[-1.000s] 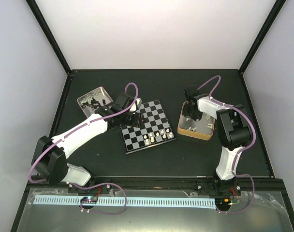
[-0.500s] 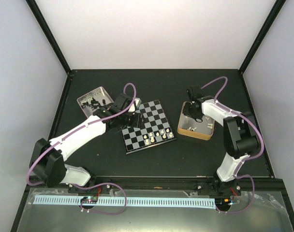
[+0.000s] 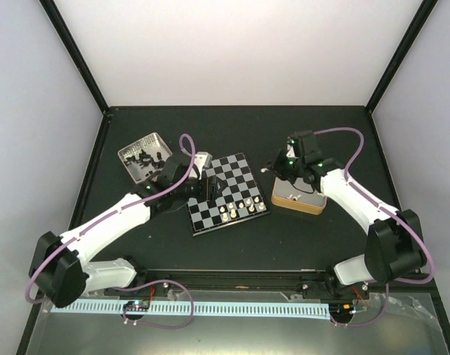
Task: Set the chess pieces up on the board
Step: Pick up the chess piece from the storage box, then place the chess piece on the chessboard.
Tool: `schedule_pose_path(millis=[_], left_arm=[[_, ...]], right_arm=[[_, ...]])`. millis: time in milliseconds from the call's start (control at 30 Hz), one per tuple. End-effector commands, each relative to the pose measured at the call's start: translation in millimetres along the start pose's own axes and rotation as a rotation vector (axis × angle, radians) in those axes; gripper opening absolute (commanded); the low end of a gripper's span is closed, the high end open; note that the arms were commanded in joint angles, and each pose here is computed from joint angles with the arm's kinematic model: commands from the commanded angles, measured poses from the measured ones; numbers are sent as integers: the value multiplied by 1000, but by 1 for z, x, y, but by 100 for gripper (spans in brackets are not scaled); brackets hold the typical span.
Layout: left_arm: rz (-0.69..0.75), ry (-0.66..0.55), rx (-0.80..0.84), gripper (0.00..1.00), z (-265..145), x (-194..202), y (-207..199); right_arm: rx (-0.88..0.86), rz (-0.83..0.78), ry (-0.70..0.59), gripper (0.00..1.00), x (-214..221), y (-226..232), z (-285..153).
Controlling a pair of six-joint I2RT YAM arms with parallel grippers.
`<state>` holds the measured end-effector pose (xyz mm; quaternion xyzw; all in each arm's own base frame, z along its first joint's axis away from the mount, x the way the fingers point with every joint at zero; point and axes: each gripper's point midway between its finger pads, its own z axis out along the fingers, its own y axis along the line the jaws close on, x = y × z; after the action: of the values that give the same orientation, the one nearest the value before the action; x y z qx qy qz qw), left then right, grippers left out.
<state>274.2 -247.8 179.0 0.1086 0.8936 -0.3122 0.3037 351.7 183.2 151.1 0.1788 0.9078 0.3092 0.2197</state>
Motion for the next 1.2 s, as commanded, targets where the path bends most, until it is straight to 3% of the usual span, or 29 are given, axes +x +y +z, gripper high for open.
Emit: schedule_pose_path(millis=[0,300,533,833,1000,1067,1167], left_arm=[[27,-136,98,69,-16,-19,-24],[9,-159,105,67,-21,-9,-21],[-13,-142,87,49,-16,-1,-15],[1,-161,64,15,-19,-3,-12],[22,-178,41,4,-22,-6,-9],[34,-181,27,2,-24,-7,-7],[45,-153,-10,1,-28,-4,-3]], right_arm=[[-249,63,153,12,41,67,-3],[-414,102,378,13,112,138,9],[-446,109,475,13,139,155,17],[-452,113,483,13,141,156,16],[-453,108,482,13,141,156,17],[-460,93,474,17,140,157,16],[-483,22,459,31,134,167,13]])
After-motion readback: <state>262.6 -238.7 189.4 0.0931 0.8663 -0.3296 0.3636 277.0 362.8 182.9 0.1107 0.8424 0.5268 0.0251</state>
